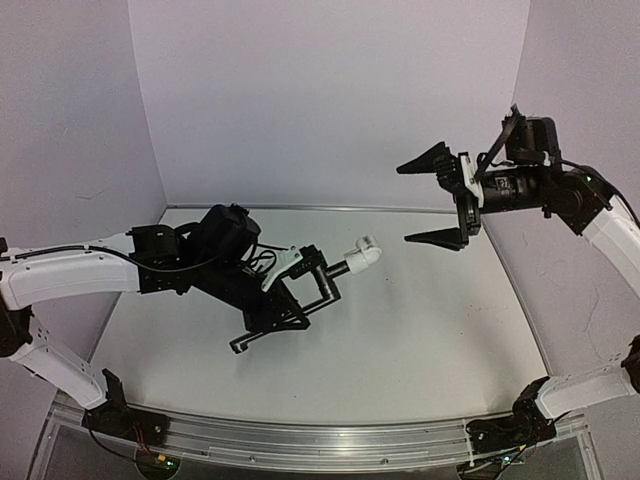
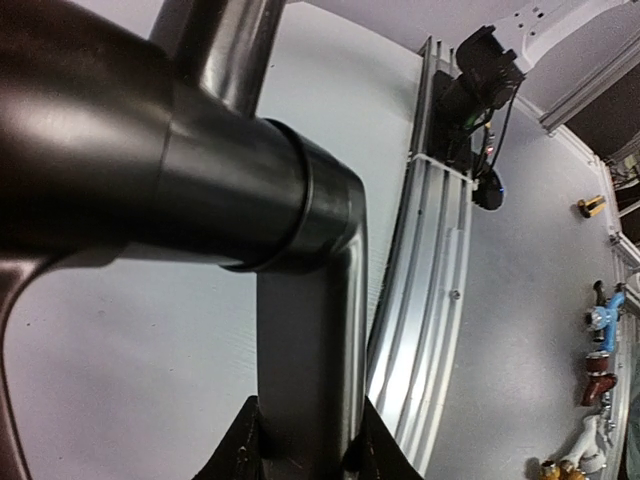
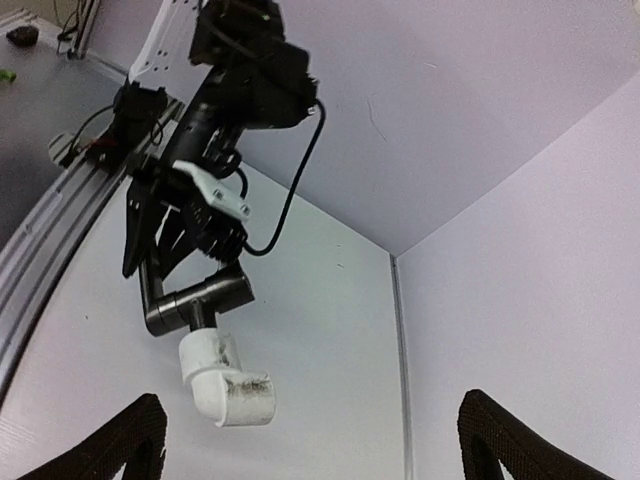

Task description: Install the water faucets

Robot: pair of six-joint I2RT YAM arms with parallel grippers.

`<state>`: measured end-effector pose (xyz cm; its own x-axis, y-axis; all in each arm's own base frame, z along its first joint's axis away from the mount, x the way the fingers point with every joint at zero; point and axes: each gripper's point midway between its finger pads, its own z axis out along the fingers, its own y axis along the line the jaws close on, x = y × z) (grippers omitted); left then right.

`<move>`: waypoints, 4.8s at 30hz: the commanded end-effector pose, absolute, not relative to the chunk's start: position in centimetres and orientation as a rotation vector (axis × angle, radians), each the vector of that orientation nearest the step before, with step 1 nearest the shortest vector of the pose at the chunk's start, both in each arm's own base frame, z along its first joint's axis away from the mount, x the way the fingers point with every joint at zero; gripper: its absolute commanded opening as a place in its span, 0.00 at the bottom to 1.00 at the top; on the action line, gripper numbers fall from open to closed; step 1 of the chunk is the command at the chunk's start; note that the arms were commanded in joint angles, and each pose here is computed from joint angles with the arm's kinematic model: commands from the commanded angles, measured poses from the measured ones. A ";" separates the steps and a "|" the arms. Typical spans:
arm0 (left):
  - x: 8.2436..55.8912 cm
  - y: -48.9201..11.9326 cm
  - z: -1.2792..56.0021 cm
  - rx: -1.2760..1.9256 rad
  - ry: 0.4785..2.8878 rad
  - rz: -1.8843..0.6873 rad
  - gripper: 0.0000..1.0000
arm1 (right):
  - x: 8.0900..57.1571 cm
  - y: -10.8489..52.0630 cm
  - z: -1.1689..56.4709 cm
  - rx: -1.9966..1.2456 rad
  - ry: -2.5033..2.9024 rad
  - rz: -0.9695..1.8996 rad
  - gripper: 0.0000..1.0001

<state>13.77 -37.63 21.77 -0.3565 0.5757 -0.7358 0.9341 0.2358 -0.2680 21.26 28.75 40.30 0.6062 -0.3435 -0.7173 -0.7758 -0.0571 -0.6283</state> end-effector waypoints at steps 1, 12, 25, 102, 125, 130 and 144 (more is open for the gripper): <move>11.3 -39.7 29.1 1.402 1.819 -1.277 0.00 | 20.1 28.3 37.9 -1.821 0.653 0.227 0.98; 8.2 -40.3 29.6 1.532 1.804 -1.540 0.00 | 16.9 28.6 33.4 -1.977 0.313 0.095 0.87; 7.4 -40.7 29.9 1.607 1.769 -1.605 0.00 | 16.4 29.6 30.4 -2.051 0.318 0.159 0.65; 17.4 -40.8 27.1 1.260 1.220 0.239 0.00 | 23.5 34.3 31.1 -1.014 2.155 1.678 0.23; 13.8 -38.3 27.8 1.302 1.693 -0.672 0.00 | 25.0 27.2 38.7 -1.639 1.300 0.595 0.88; 13.2 -38.1 29.5 1.305 1.703 -0.906 0.00 | 22.2 24.2 34.1 -1.985 1.068 0.327 0.87; 9.6 -39.4 30.8 1.472 1.713 -1.334 0.00 | 19.6 26.4 33.2 -2.054 0.541 0.105 0.88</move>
